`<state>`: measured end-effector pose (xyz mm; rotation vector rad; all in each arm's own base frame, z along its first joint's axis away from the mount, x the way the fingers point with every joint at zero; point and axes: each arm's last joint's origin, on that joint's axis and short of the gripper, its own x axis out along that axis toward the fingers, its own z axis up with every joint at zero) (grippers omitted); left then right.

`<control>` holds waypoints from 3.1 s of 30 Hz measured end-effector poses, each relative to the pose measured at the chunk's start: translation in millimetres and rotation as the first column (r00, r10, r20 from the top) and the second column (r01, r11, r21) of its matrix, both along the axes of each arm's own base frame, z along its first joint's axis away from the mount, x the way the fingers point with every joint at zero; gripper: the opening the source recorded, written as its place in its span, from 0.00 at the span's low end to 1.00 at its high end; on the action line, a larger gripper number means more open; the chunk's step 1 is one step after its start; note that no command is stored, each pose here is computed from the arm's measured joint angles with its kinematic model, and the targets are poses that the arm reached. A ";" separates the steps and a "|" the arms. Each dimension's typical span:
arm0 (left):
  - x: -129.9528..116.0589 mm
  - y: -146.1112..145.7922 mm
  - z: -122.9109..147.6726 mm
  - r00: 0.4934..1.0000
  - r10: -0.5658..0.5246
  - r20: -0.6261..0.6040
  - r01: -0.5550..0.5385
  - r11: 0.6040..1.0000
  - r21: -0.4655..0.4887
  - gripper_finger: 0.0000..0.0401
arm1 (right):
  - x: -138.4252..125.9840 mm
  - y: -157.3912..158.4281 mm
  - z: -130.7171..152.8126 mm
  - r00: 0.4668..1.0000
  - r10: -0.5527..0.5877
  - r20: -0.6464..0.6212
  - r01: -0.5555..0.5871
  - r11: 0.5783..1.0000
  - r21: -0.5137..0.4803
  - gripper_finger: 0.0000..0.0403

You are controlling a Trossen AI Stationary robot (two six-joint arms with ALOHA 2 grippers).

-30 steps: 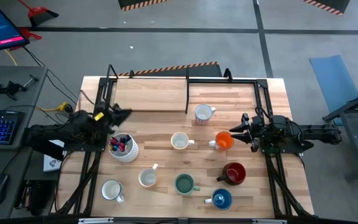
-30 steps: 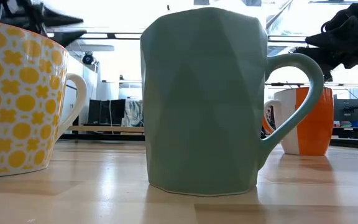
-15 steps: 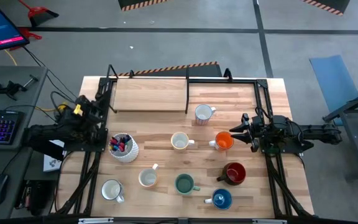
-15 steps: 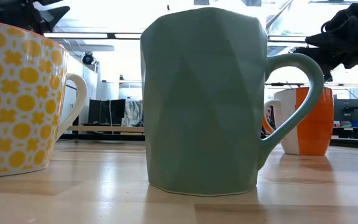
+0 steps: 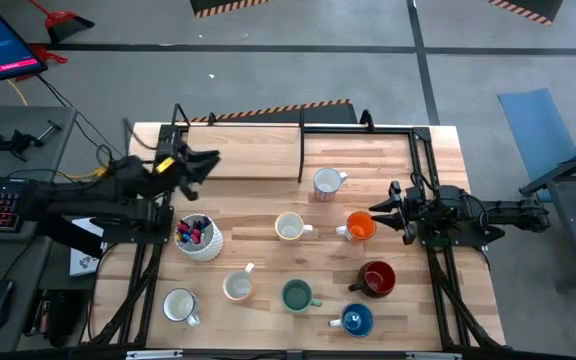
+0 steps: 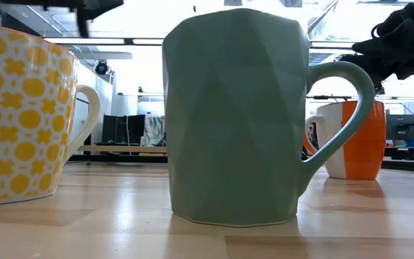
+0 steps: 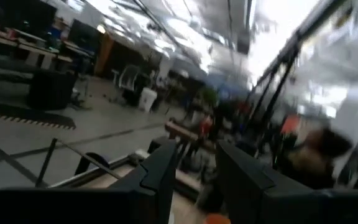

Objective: Place coffee mugs
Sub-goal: Put the orange patterned mug on the shelf

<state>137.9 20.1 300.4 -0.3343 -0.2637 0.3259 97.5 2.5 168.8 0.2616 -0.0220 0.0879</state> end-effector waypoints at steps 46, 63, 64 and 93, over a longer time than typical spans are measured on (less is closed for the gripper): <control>157.6 -5.6 15.3 0.908 -0.304 -0.287 0.289 0.953 -0.095 0.26 | 0.1 -0.9 -0.9 0.999 -0.019 -0.030 0.026 0.968 0.251 0.28; 214.7 -22.7 -2.2 0.602 -0.300 -0.740 0.297 0.944 -0.142 0.26 | -0.1 -1.4 -0.2 0.999 -0.029 -0.041 0.043 0.918 0.394 0.28; 217.9 -22.8 -1.4 0.562 -0.299 -0.771 0.301 0.942 -0.147 0.26 | -0.1 -1.4 -0.4 0.999 -0.029 -0.044 0.043 0.920 0.390 0.28; 242.3 -20.1 -56.3 0.159 -0.216 -0.963 0.203 0.962 -0.182 0.26 | 5.6 -1.4 -8.5 0.988 -0.034 -0.152 0.079 0.951 0.300 0.28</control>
